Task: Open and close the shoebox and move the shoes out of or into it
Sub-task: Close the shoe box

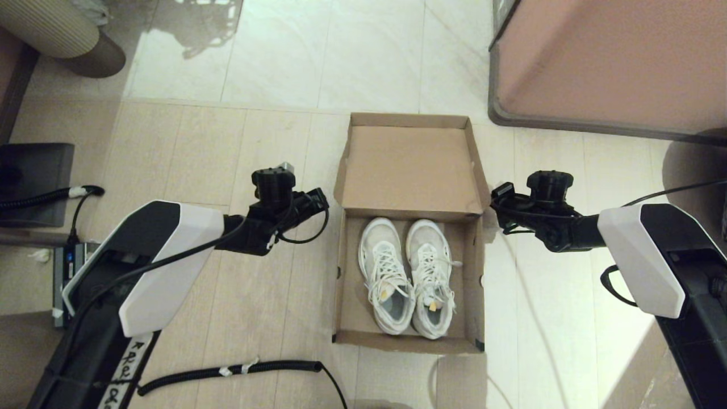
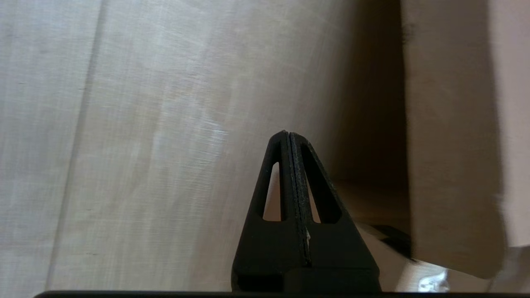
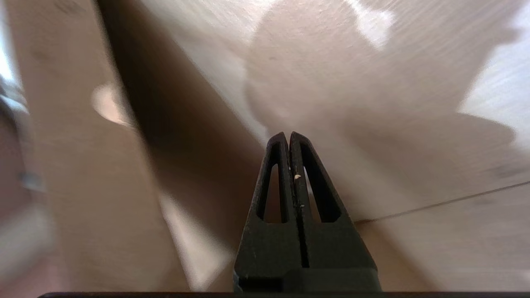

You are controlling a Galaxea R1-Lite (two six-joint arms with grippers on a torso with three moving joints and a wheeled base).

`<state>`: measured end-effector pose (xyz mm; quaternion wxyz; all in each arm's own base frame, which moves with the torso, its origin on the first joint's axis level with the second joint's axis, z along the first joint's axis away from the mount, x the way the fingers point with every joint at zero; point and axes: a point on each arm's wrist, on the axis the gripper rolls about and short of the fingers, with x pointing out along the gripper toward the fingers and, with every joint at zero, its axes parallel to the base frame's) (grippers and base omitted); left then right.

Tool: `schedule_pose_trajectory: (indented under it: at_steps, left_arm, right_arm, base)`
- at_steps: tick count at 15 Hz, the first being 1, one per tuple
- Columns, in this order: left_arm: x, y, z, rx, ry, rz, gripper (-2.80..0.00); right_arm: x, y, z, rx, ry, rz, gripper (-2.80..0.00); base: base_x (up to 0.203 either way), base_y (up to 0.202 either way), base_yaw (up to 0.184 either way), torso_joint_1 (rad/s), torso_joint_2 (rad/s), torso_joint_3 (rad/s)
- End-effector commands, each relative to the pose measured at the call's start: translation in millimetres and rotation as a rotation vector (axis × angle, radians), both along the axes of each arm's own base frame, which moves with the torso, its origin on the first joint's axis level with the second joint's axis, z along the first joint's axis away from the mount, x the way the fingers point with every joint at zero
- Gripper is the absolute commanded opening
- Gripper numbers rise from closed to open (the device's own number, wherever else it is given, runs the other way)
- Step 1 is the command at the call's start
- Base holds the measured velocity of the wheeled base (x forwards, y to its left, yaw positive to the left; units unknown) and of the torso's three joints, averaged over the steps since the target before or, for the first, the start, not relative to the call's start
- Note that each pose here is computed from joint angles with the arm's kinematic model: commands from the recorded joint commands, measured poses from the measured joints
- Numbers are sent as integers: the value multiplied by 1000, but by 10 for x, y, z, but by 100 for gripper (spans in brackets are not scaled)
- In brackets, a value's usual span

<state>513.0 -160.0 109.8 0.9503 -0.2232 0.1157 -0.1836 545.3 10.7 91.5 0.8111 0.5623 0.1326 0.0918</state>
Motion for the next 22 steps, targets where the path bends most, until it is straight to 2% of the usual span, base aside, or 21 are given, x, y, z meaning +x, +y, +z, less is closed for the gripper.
schedule_pose_trajectory:
  at_steps: [1,3,5,8,14,17,20,22]
  left_arm:
    - [-14,-25,27,-4,-4,-5,-280]
    - [-17,-36,26,-3,-4,-6,-280]
    - [-18,-39,25,-4,-3,-6,-280]
    - [-17,-39,15,-2,-2,-6,-280]
    - [-38,-118,-29,0,9,-21,-280]
    - [-39,-127,-38,1,11,-23,-280]
    - [-39,-136,-55,1,14,-26,-280]
    - [-39,-136,-54,1,13,-26,-280]
  right_arm:
    - [2,1,42,130,5,-9,-280]
    - [-5,8,100,230,12,19,-280]
    - [-14,16,189,297,-17,58,-280]
    - [-23,35,207,319,-11,154,-280]
    - [-11,57,80,341,38,259,-280]
    - [-13,61,73,411,79,288,-280]
    - [-23,75,113,439,71,357,-280]
    - [-34,80,183,490,55,395,-280]
  base:
    - [0,0,0,0,0,0]
    - [0,0,0,0,0,0]
    - [0,0,0,0,0,0]
    - [0,0,0,0,0,0]
    - [0,0,0,0,0,0]
    - [0,0,0,0,0,0]
    - [0,0,0,0,0,0]
    - [0,0,0,0,0,0]
